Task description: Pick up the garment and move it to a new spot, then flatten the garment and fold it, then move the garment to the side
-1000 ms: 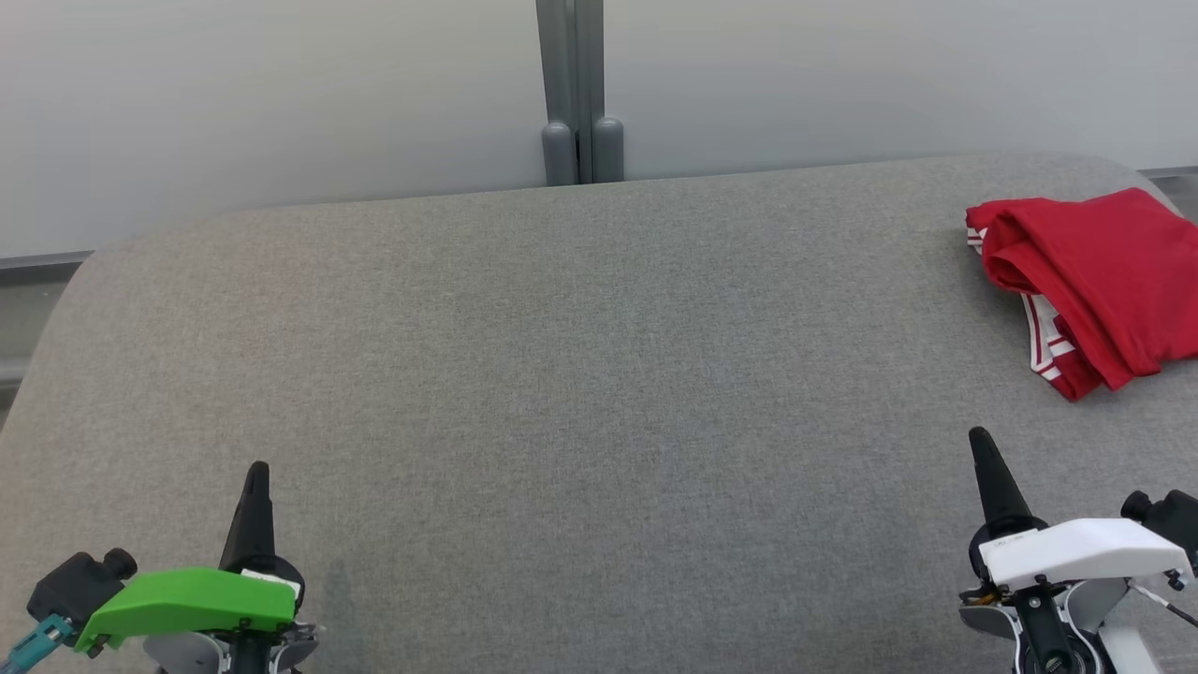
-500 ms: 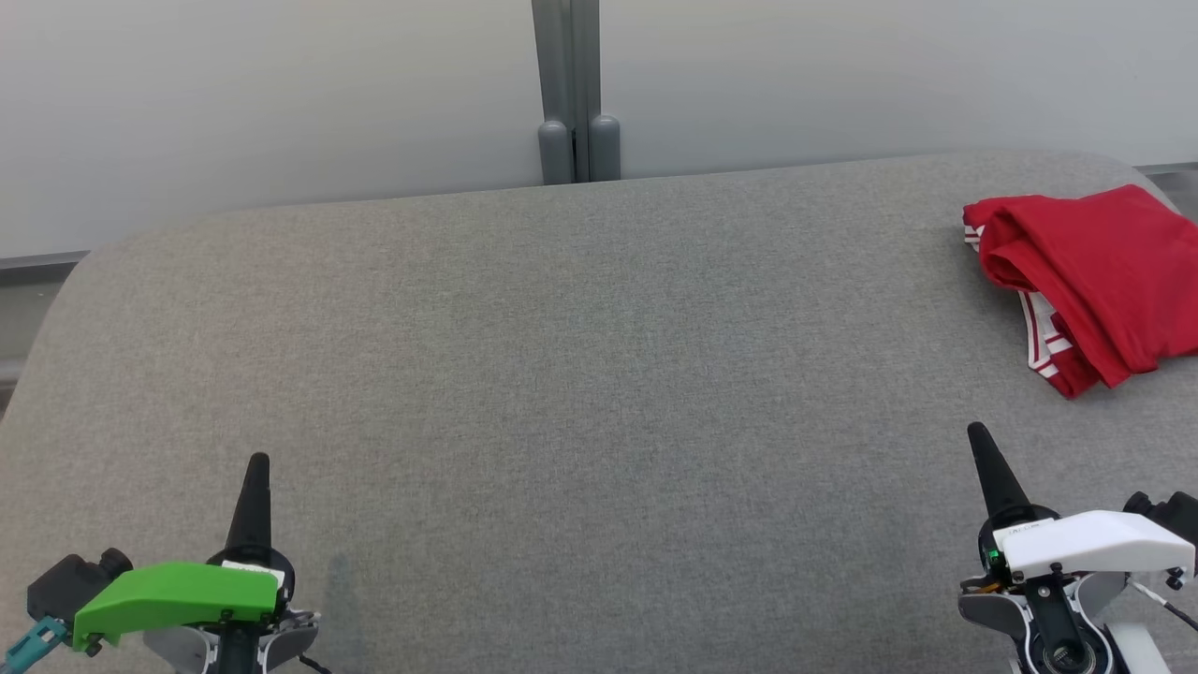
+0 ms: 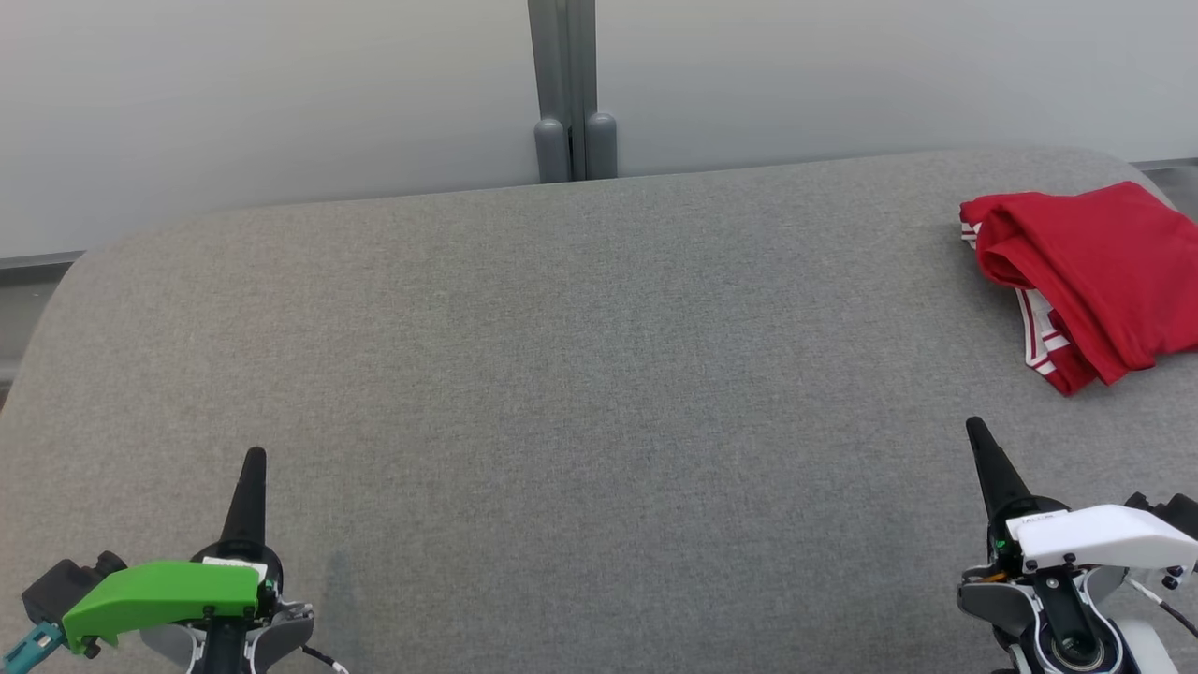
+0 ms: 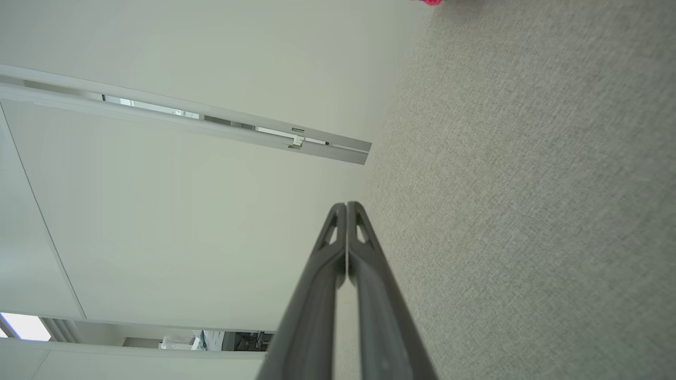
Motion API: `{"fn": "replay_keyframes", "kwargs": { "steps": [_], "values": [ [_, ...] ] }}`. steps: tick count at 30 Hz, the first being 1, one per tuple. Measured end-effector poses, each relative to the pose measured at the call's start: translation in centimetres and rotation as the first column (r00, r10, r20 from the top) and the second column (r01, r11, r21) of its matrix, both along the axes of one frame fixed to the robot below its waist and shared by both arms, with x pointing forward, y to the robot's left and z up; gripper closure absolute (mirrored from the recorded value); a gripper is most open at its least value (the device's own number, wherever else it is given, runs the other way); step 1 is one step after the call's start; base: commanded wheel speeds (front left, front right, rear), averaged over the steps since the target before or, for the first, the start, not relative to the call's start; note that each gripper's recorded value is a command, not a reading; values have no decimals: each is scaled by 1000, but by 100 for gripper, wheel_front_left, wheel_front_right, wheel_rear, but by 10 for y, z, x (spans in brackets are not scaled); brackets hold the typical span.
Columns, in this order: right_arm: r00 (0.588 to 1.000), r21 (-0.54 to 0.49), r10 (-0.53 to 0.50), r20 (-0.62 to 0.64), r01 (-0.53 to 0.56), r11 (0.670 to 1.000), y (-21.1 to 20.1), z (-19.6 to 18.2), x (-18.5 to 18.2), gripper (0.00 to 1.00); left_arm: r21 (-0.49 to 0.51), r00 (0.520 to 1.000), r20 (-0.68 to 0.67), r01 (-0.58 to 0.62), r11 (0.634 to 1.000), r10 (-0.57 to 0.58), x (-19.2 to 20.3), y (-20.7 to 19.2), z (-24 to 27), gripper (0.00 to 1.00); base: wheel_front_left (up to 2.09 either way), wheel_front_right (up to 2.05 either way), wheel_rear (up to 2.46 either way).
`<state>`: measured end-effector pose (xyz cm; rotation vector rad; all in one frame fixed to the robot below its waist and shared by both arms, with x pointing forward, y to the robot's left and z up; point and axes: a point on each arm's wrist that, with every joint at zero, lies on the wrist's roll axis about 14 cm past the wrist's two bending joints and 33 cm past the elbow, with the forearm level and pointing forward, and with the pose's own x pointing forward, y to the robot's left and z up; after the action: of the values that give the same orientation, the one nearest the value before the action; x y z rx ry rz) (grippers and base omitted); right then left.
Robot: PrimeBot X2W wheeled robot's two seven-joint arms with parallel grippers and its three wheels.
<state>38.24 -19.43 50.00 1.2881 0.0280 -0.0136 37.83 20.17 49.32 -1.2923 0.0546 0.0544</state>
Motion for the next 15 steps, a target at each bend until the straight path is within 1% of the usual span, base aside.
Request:
{"fn": "replay_keyframes", "kwargs": {
  "steps": [15],
  "values": [
    [1000, 120, -7, 7, 6, 993, -3, 3, 3, 100, -118, 1000, 23, 0, 993, 3, 3, -1, 4, 100, 0, 0, 0]
  ]
}}
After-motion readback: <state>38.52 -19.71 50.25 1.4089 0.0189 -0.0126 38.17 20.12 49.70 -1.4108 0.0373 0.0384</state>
